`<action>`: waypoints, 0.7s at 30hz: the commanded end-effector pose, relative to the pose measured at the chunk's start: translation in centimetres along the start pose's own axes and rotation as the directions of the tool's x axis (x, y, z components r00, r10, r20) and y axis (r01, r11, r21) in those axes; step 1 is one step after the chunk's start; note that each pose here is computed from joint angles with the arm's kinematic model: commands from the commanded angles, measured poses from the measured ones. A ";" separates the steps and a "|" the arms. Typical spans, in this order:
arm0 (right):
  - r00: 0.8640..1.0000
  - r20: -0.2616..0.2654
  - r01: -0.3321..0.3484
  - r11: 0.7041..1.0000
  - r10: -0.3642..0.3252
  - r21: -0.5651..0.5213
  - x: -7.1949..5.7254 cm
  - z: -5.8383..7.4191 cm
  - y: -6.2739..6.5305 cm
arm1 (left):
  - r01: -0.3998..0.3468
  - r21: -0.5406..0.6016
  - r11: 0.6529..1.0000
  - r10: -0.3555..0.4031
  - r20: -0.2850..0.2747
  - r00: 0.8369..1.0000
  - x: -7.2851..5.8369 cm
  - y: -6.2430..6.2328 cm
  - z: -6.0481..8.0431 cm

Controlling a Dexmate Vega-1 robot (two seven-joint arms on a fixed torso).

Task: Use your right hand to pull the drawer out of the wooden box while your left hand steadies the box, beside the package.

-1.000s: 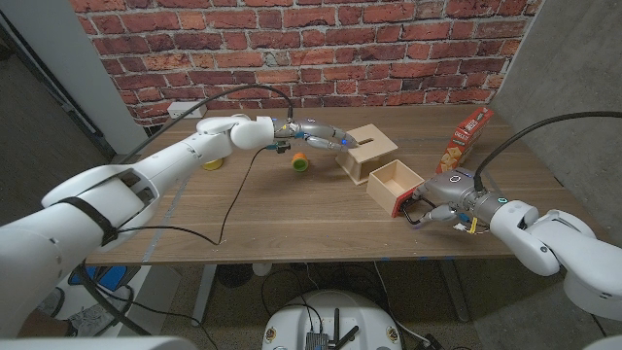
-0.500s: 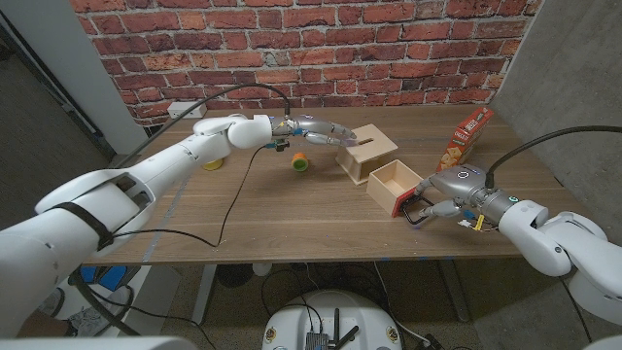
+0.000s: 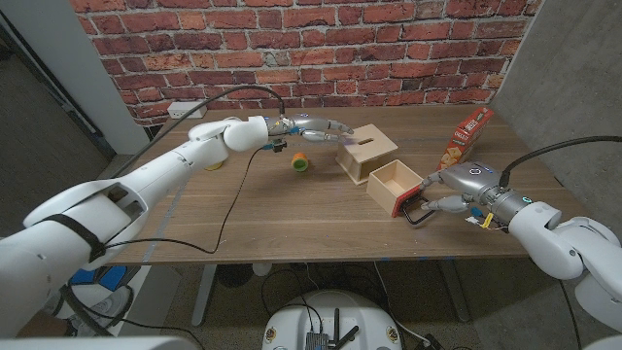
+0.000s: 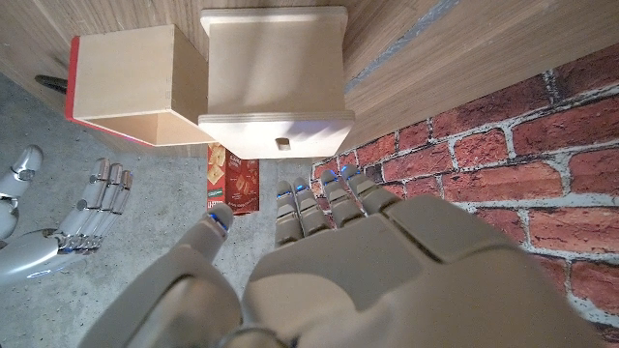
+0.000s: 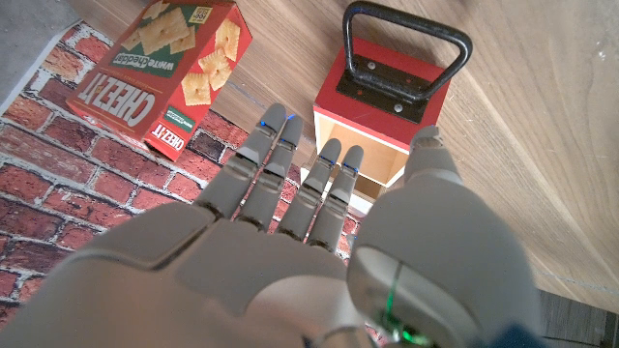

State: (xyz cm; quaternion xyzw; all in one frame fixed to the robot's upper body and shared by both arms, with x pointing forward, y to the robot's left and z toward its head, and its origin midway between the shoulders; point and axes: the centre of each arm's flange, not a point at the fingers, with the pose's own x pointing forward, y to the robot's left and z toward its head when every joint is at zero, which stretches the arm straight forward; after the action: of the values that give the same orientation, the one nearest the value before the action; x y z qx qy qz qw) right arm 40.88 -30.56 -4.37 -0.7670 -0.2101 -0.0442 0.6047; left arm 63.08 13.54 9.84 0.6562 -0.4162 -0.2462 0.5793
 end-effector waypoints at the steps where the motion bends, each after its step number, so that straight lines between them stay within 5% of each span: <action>1: 0.998 -0.008 0.067 0.995 -0.066 0.080 -0.2 -0.6 -0.5 | -0.052 -0.047 0.998 0.050 -0.040 0.998 -1.8 0.1 0.2; 21: 0.992 0.011 0.120 0.975 -0.125 0.185 1.7 -1.7 -1.4 | -0.183 -0.129 0.975 0.165 -0.139 0.977 -4.4 -0.5 0.8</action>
State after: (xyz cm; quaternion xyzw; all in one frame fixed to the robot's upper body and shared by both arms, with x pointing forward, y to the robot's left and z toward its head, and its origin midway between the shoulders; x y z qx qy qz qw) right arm 41.21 -31.09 -3.07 -0.7210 -0.2512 -0.0553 0.6434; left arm 60.89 15.72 8.95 0.6214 -0.4177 -0.2109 0.6284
